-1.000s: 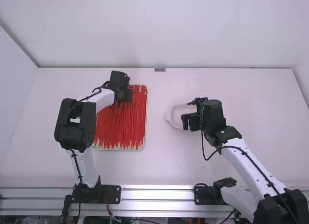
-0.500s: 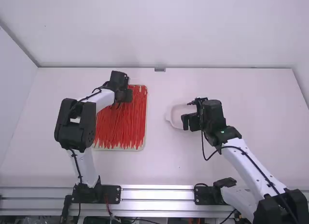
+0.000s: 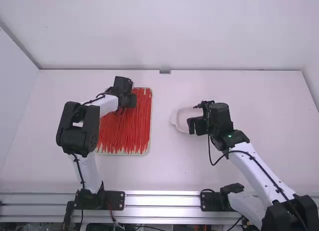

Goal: Fasten the cable tie

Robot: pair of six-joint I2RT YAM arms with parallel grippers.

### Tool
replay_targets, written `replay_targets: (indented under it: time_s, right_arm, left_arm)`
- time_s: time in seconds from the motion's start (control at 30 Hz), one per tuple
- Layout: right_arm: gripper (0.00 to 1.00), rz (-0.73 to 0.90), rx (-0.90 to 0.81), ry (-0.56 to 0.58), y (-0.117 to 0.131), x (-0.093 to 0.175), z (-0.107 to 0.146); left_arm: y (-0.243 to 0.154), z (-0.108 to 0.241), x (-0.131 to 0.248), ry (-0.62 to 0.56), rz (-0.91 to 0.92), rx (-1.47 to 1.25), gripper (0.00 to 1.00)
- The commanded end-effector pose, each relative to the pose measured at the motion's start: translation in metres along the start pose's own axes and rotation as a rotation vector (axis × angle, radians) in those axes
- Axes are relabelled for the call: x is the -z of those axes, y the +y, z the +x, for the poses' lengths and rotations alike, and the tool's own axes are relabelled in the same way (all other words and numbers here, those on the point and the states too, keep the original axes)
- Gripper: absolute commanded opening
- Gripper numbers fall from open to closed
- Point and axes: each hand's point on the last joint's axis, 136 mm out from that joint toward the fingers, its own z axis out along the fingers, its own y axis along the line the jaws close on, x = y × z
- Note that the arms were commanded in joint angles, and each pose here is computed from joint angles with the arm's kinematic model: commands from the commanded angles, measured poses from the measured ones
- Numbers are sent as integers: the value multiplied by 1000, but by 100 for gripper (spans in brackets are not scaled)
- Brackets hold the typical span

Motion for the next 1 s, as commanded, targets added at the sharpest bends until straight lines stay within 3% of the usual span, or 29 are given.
replay_targets:
  time_s: [0.0, 0.97]
  right_arm:
    - [99, -3, 4, -29, 2, 3, -15]
    - [99, -3, 4, -26, 2, 3, -14]
  left_arm:
    - [0, 11, -6, 27, 1, 12, 34]
    - [1, 13, -15, 29, 0, 38, 27]
